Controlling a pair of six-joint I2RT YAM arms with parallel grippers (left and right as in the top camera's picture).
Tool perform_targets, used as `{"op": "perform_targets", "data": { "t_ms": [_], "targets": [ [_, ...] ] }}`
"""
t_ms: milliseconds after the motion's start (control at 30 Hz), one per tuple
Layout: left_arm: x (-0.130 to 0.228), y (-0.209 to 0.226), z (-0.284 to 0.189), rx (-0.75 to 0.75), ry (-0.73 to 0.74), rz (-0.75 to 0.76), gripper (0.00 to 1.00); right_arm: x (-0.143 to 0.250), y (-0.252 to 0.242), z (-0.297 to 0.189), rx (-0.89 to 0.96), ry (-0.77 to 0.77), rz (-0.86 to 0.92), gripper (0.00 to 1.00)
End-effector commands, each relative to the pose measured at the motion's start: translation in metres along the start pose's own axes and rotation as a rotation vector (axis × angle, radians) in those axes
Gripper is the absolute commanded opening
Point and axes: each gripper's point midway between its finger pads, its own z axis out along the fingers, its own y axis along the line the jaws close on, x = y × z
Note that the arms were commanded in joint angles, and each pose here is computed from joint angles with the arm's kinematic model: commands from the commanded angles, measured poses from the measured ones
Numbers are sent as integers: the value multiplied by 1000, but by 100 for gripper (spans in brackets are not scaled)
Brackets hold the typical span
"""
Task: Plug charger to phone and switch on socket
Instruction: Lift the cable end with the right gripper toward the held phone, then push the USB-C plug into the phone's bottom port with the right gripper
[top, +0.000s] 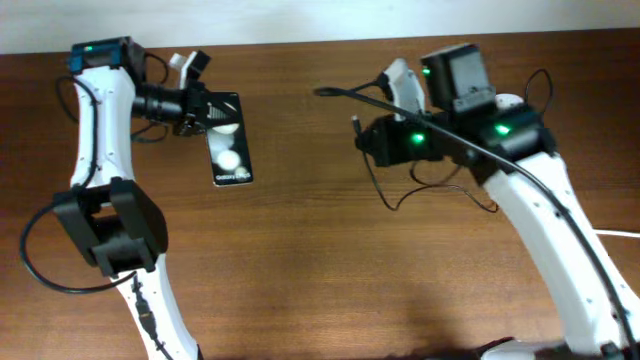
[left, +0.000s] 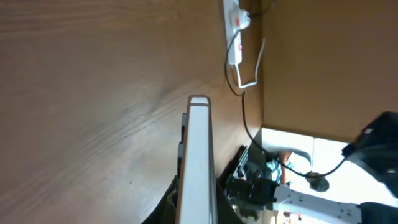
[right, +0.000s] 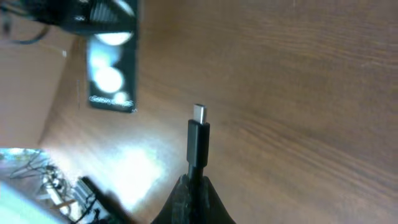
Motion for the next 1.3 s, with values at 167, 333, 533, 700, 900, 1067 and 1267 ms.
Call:
{"op": "perform_targets", "data": {
  "t_ms": [167, 333, 533, 700, 900, 1067, 1267],
  "targets": [
    [0, -52, 22, 123, 6, 160, 0, 41, 13, -27, -77, -87, 12, 4],
    [3, -61, 32, 144, 25, 173, 0, 74, 12, -9, -186, -75, 48, 4],
    [-4, -80, 28, 252, -21, 174, 0, 77, 11, -5, -194, -68, 51, 4],
    [-10, -101, 20, 383, -73, 157, 0, 71, 5, -28, -260, -105, 64, 4],
    [-15, -115, 14, 470, -105, 146, 0, 85, -21, -50, -267, -97, 119, 4],
    [-17, -121, 10, 510, -121, 144, 0, 93, -14, -43, -286, -49, 110, 4],
    [-17, -121, 10, 510, -121, 144, 0, 93, 2, -19, -363, 20, 64, 4]
  ]
}}
